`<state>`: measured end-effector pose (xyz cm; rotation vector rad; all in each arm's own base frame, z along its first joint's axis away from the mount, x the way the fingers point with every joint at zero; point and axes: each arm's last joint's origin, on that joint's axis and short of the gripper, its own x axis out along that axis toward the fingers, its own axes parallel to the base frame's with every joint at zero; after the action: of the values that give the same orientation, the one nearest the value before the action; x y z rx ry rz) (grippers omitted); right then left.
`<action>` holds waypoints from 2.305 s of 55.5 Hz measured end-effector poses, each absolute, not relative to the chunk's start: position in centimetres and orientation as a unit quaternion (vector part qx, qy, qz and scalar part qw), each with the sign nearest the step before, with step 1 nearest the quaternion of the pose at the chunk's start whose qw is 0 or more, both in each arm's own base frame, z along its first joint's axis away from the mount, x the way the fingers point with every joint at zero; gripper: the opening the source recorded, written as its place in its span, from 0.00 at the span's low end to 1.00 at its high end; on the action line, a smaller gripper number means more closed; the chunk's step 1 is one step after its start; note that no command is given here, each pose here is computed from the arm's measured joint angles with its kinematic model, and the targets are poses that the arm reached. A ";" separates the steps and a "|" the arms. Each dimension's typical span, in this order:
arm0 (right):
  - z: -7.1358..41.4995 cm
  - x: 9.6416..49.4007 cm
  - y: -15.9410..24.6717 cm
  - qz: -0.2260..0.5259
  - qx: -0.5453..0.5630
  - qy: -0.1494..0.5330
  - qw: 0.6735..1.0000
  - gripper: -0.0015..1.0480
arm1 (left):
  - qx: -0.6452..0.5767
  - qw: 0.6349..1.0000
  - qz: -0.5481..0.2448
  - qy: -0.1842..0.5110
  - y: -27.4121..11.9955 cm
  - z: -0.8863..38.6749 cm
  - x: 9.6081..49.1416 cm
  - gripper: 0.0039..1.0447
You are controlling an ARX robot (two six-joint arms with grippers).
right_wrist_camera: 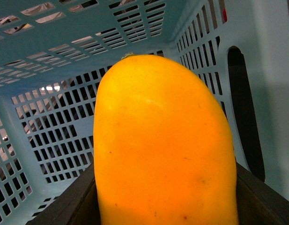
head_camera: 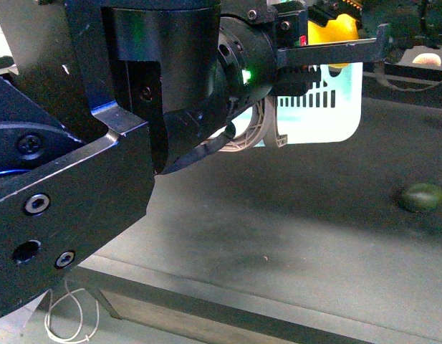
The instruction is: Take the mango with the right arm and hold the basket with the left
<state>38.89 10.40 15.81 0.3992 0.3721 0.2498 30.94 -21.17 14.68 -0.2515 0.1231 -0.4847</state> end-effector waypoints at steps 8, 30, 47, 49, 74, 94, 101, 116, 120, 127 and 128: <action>15.2 39.5 10.6 0.111 0.195 0.189 0.956 0.59 | -0.124 0.961 -0.239 0.061 -21.2 14.7 30.9 0.05; 14.4 39.8 10.4 0.089 0.199 0.185 0.958 0.89 | -0.124 0.961 -0.239 0.061 -21.2 14.7 30.9 0.05; 17.2 37.6 8.6 0.086 0.245 0.139 0.956 0.92 | -0.126 0.960 -0.239 0.068 -21.2 14.3 30.9 0.05; 17.7 37.0 8.0 0.079 0.253 0.132 0.955 0.92 | -0.125 0.961 -0.237 0.067 -21.1 14.3 31.0 0.05; 18.4 24.9 -1.8 -0.064 0.275 0.089 0.955 0.92 | -0.128 0.960 -0.238 0.068 -21.1 14.2 31.0 0.05; 18.1 20.1 -4.2 -0.112 0.264 0.084 0.955 0.92 | -0.125 0.961 -0.238 0.068 -21.2 14.2 30.9 0.05; 18.1 20.1 -4.2 -0.110 0.263 0.084 0.955 0.92 | -0.128 0.961 -0.237 0.068 -21.1 14.2 31.0 0.05; 17.5 18.2 -2.8 -0.004 0.056 0.007 0.998 0.58 | -0.127 0.960 -0.238 0.068 -21.1 14.2 30.9 0.05; 17.4 17.5 -2.5 -0.007 0.033 0.006 0.999 0.47 | -0.127 0.960 -0.238 0.069 -21.1 14.2 30.9 0.05; 16.5 16.4 -1.8 -0.003 0.012 0.002 1.000 0.26 | -0.127 0.961 -0.238 0.068 -21.1 14.2 30.9 0.05; 16.4 16.4 -1.8 -0.003 0.011 0.003 1.000 0.24 | -0.127 0.961 -0.238 0.068 -21.1 14.2 30.9 0.05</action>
<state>16.35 -1.75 16.43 0.0228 0.0069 -0.0062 30.94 -21.13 14.22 -0.2578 0.1387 -0.4818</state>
